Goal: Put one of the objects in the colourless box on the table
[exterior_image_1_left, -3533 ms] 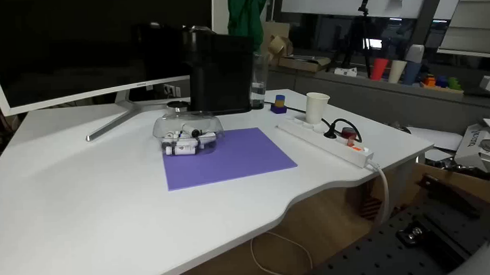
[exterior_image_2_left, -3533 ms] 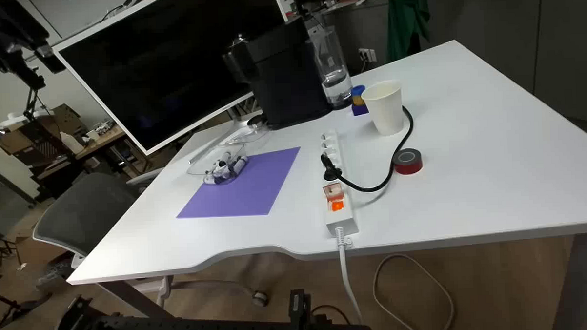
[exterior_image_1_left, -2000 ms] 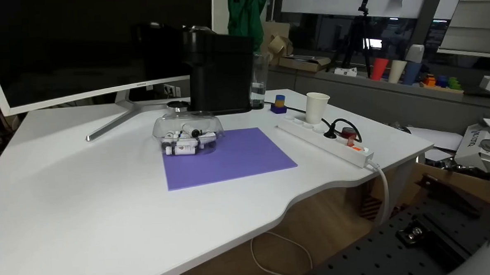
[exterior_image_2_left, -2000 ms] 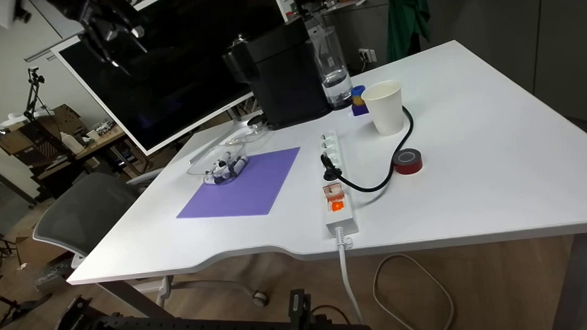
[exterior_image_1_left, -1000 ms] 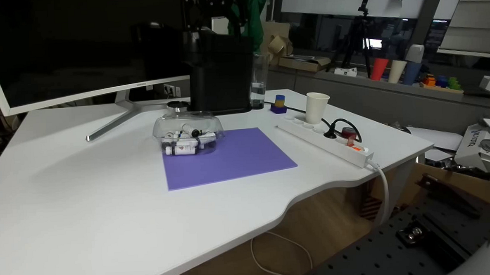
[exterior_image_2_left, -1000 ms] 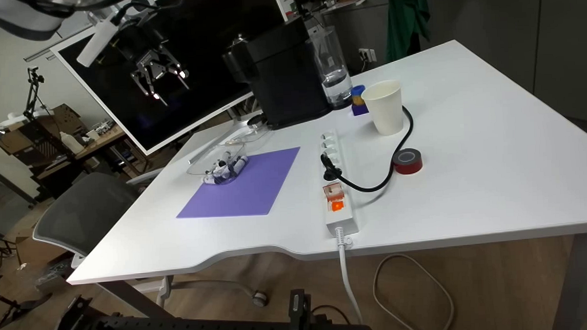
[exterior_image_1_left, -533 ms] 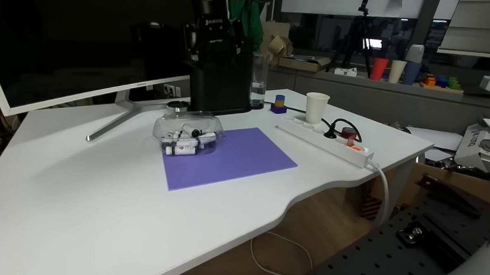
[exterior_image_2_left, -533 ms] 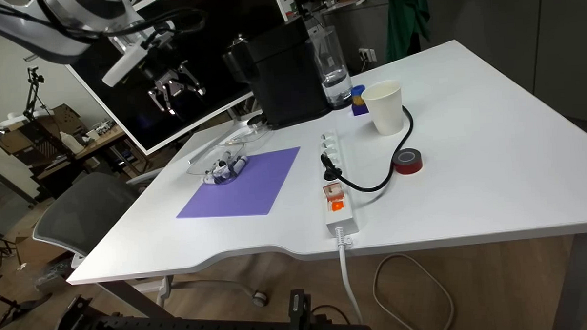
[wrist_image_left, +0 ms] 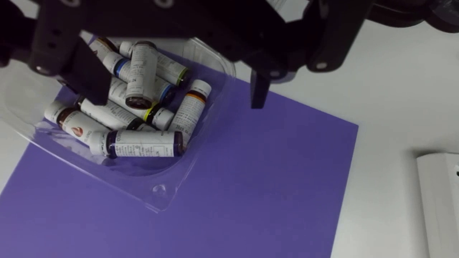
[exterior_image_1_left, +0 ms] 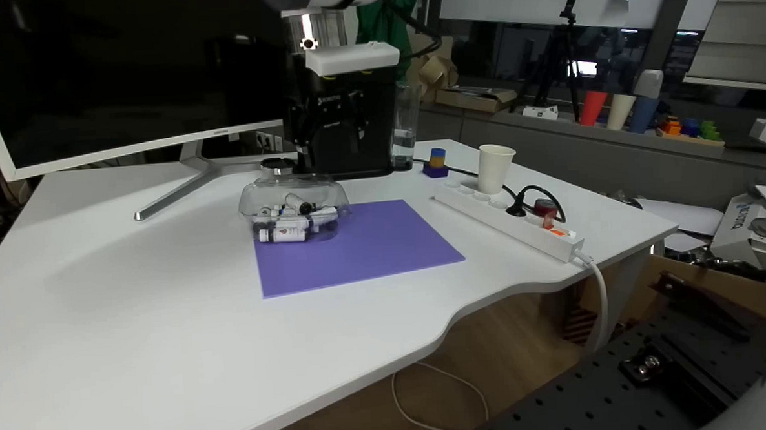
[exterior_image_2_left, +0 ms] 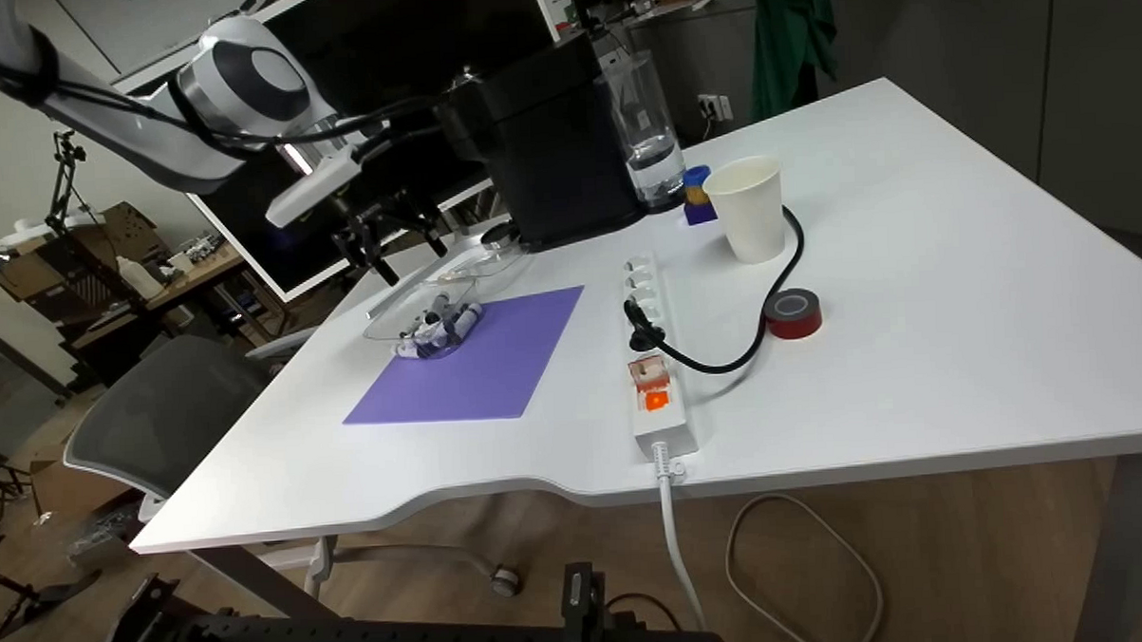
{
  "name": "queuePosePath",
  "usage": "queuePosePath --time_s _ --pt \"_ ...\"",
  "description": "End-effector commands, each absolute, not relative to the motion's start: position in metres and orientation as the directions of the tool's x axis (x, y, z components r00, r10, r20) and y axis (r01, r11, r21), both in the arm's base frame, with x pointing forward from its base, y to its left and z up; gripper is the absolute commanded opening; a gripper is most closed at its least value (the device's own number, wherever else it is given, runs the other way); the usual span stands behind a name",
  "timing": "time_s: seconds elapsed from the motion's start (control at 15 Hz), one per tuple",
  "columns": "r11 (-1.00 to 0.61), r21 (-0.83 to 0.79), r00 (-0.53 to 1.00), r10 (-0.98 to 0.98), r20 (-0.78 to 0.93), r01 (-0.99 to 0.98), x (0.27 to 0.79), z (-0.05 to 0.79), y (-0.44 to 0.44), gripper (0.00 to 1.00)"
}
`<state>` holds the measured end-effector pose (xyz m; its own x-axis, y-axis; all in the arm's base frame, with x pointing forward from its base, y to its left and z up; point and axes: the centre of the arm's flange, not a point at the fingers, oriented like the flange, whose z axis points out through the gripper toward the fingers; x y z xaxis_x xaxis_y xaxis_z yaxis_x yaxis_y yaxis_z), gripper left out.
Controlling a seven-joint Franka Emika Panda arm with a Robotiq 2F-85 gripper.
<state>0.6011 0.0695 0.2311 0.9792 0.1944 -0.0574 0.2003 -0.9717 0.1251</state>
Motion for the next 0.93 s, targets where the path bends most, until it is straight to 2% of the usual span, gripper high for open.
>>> queuePosePath --time_s 0.0,0.87 --pt "-0.955 0.116 0.961 0.269 -0.063 0.275 0.618 0.217 0.084 1.00" --pt "-0.936 0.021 0.933 0.349 -0.085 0.352 0.641 0.175 0.111 1.00"
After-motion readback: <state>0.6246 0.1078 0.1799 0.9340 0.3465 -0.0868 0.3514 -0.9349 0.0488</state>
